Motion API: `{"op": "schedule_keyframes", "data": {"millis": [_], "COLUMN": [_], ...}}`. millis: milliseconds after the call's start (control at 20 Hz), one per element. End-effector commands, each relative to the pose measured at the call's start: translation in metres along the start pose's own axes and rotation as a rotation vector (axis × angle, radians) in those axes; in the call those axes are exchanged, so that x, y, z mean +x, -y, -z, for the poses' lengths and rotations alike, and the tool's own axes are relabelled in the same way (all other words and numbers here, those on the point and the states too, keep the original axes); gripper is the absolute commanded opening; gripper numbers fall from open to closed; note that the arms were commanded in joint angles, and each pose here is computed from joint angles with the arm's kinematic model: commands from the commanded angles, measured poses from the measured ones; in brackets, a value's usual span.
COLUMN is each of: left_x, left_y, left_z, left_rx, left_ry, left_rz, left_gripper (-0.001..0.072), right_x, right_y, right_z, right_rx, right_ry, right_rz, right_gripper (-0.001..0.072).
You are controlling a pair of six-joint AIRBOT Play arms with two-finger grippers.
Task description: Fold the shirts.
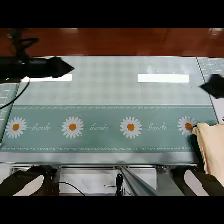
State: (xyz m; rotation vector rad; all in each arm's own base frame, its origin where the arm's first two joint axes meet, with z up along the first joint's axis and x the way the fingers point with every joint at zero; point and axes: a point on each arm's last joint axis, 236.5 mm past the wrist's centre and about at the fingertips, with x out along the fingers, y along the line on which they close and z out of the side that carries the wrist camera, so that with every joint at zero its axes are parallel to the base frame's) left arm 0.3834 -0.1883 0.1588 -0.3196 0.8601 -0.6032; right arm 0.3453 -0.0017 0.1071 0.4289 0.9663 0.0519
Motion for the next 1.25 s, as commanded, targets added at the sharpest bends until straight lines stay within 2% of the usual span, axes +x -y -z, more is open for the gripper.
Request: {"op": "schedule_keyframes", "data": {"millis": [0, 100, 300, 550, 1200], "left_x": [0.047, 0.049, 0.051, 0.053, 0.053], "left_y": [-0.043, -0.092, -0.126, -0.127, -0.128], "left_z": [0.025, 0.06, 0.084, 0.086, 0.086], "left_rx": [0.101, 0.068, -0.066, -0.079, -0.079], "left_ry": [-0.175, -0.311, -0.371, -0.375, -0.374], "left_rz": [-0.29, -0.446, -0.503, -0.505, -0.505], "left_gripper": [0.0025, 0.0026, 0.0027, 0.0027, 0.0027], "right_x": [0.087, 0.115, 0.124, 0.112, 0.112], "right_y": [-0.031, -0.017, 0.019, 0.028, 0.027], "right_z": [0.052, 0.072, 0.062, 0.036, 0.036], "right_rx": [-0.306, -0.375, -0.23, -0.241, -0.241], "right_ry": [-0.249, -0.342, -0.347, -0.279, -0.277], "right_rz": [0.056, 0.136, 0.268, 0.301, 0.3], "right_gripper": [0.0022, 0.0022, 0.0023, 0.0023, 0.0023]}}
